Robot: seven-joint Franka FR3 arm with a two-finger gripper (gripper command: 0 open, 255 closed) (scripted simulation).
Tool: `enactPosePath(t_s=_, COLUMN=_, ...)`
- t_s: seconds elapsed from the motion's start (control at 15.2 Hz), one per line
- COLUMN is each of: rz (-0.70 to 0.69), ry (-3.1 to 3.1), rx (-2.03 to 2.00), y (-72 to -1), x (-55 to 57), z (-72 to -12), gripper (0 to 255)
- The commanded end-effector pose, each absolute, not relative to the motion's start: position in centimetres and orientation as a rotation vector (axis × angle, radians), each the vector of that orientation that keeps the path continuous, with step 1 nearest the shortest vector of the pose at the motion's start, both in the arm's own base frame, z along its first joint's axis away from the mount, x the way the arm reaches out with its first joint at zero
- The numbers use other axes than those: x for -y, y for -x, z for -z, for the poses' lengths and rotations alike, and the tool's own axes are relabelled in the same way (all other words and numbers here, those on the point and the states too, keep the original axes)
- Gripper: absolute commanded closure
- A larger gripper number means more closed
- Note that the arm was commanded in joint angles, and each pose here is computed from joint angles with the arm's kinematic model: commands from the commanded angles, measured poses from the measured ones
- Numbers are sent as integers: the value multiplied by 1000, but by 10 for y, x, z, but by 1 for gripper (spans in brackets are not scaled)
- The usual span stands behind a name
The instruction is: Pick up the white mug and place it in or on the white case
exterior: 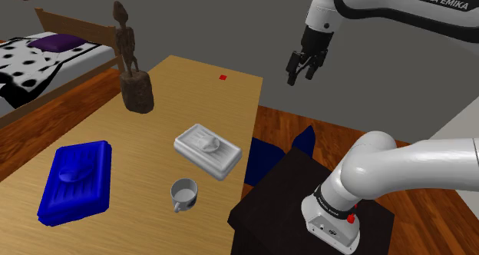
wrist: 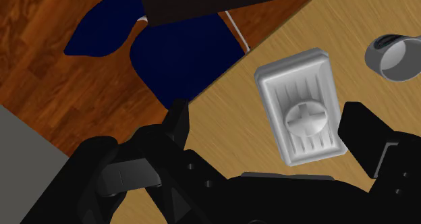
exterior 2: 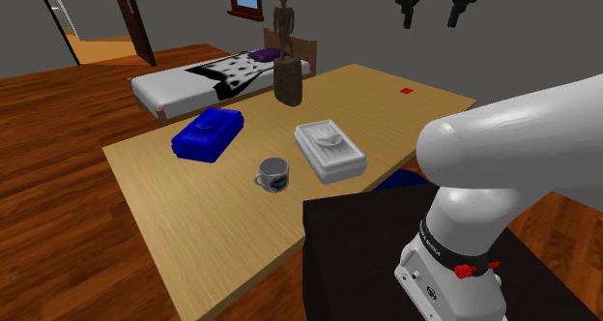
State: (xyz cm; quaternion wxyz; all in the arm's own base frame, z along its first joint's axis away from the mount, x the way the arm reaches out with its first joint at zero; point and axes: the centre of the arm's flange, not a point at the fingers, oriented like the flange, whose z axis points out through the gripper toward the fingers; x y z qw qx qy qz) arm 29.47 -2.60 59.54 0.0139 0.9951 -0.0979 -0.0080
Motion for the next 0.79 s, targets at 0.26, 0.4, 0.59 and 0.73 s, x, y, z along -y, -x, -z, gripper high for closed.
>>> enactPosePath(t_s=0.26, rz=8, ry=-3103, rx=323, y=-302, x=-1, z=-552, gripper=0)
enactPosePath(t_s=0.4, rz=-1, ry=-3106, rx=332, y=-305, x=-15, z=-530, gripper=0)
enactPosePath(t_s=0.59, rz=-14, ry=-3109, rx=345, y=-311, x=-36, z=-497, gripper=0)
enactPosePath(t_s=0.73, rz=-22, ry=-3111, rx=354, y=-315, x=-49, z=-475, gripper=0)
